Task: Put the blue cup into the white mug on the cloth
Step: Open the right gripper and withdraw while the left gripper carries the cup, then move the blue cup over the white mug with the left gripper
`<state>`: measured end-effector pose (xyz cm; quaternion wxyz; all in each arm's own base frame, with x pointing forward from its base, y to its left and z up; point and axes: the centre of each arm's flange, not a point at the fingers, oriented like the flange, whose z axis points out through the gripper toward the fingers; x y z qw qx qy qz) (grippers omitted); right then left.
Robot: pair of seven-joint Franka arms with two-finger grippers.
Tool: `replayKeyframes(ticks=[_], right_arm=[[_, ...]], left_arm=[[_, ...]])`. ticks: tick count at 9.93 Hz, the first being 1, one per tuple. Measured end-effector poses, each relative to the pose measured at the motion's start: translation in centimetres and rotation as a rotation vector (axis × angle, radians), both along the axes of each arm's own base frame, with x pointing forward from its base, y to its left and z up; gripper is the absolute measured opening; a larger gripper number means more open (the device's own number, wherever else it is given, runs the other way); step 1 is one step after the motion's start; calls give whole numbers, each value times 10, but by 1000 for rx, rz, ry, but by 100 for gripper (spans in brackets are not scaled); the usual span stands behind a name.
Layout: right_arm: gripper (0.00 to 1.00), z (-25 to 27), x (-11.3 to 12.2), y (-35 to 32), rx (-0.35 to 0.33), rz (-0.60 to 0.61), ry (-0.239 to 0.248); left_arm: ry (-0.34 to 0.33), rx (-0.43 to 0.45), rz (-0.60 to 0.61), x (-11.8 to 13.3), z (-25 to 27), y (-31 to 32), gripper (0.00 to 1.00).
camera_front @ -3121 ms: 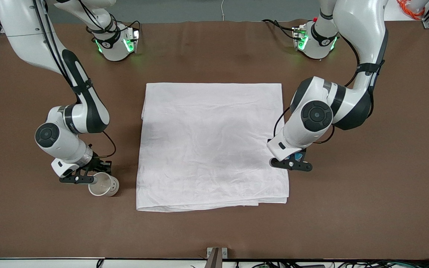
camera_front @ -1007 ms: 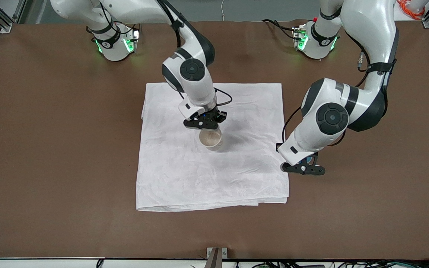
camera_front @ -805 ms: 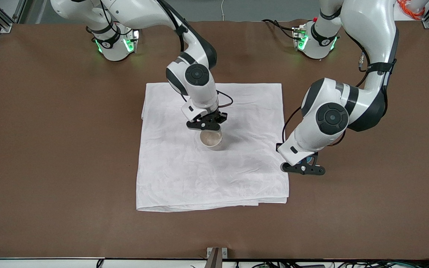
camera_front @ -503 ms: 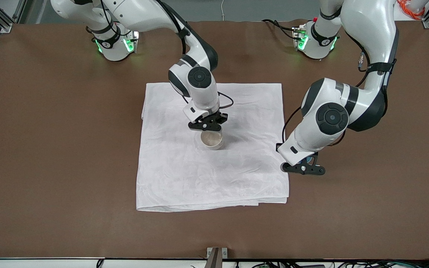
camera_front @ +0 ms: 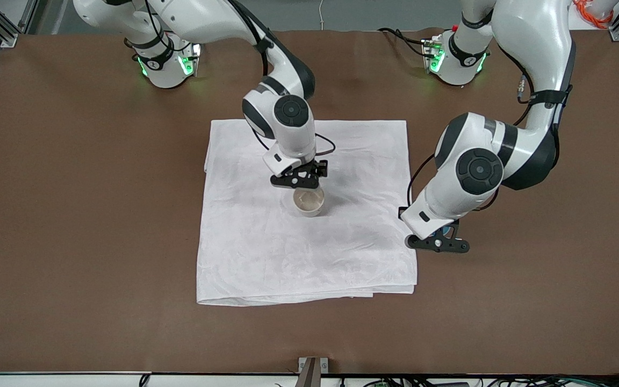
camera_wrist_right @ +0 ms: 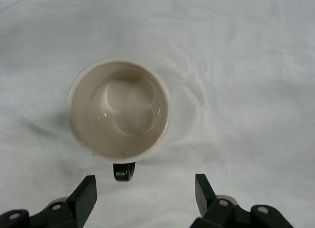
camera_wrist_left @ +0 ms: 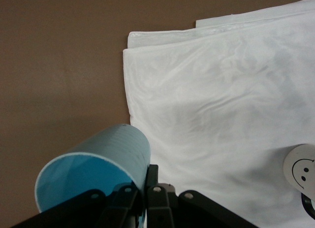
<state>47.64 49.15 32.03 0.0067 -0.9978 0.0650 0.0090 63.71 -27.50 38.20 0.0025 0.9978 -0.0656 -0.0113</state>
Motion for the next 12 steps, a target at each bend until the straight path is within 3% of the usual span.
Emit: replayKeyframes(ticks=[4,8,12], right_arm=[[93,171,36,-121,-3,-31,0],[99,227,100,-313,-7,-5,32],[99,273,117,-435,19,31,39]], left_arm=[[-39,-43,26,3,29,-16,4],[-38,-135,-79,-30,51,-91,4],[-37,-181,-188,-68,54,-168,4]])
